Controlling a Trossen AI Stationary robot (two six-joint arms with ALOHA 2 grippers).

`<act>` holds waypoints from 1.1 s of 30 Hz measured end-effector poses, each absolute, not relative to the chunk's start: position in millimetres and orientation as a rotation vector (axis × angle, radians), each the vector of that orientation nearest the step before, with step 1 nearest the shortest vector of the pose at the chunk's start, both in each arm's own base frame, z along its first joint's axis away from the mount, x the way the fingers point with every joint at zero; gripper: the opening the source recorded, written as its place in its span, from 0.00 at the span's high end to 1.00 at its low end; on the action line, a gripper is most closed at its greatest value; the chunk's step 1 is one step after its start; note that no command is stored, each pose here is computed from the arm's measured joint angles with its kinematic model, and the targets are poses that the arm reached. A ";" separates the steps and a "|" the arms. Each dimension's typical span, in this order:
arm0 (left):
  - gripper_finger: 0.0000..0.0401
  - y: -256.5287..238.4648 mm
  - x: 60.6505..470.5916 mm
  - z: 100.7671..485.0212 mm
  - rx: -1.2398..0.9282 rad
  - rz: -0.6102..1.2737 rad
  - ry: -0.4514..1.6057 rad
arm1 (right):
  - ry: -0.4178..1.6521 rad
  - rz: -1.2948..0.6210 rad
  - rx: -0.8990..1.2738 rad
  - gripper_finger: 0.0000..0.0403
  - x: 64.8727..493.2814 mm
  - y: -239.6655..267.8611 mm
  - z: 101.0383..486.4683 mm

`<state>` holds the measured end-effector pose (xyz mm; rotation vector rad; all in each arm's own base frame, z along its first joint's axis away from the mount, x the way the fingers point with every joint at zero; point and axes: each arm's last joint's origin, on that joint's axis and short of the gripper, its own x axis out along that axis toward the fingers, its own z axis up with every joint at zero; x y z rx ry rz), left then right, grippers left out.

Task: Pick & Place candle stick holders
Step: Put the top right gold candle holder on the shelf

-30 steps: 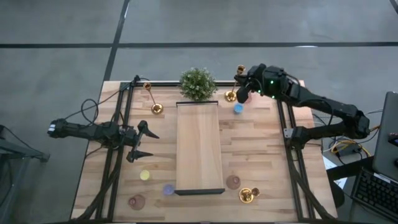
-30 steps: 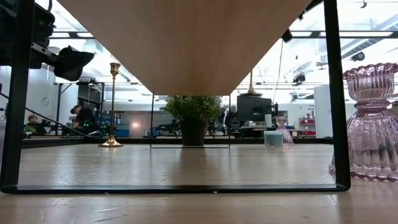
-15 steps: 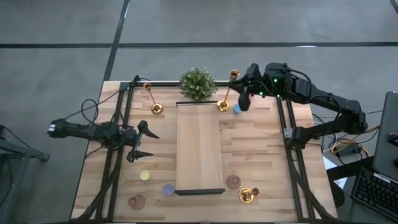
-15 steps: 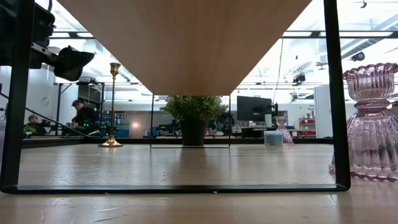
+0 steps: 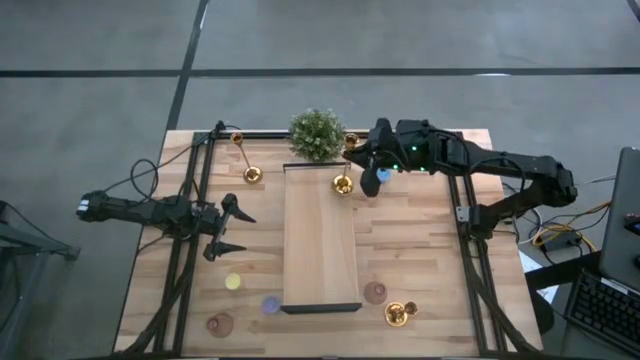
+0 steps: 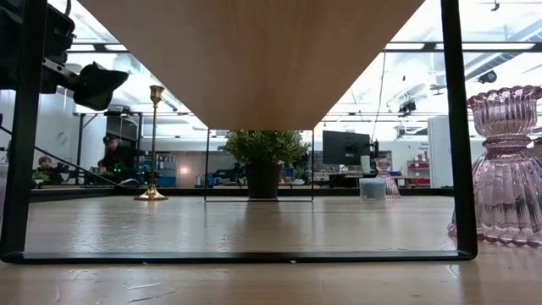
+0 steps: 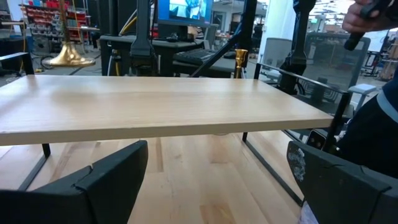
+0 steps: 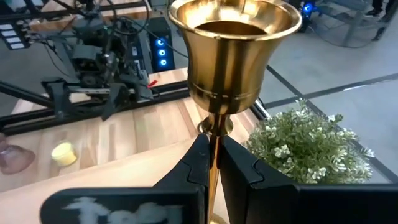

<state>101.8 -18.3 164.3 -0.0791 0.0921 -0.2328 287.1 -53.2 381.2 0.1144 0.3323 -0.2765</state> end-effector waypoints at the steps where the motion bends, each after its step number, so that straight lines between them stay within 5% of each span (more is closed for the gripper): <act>1: 0.03 -18.3 101.8 164.2 -0.079 -0.233 0.093 | 0.328 -0.278 0.113 0.97 288.8 -53.5 380.7; 33: 0.03 -18.3 101.8 164.2 -0.079 -0.232 0.092 | 0.369 -0.338 0.053 0.91 309.8 -58.7 362.9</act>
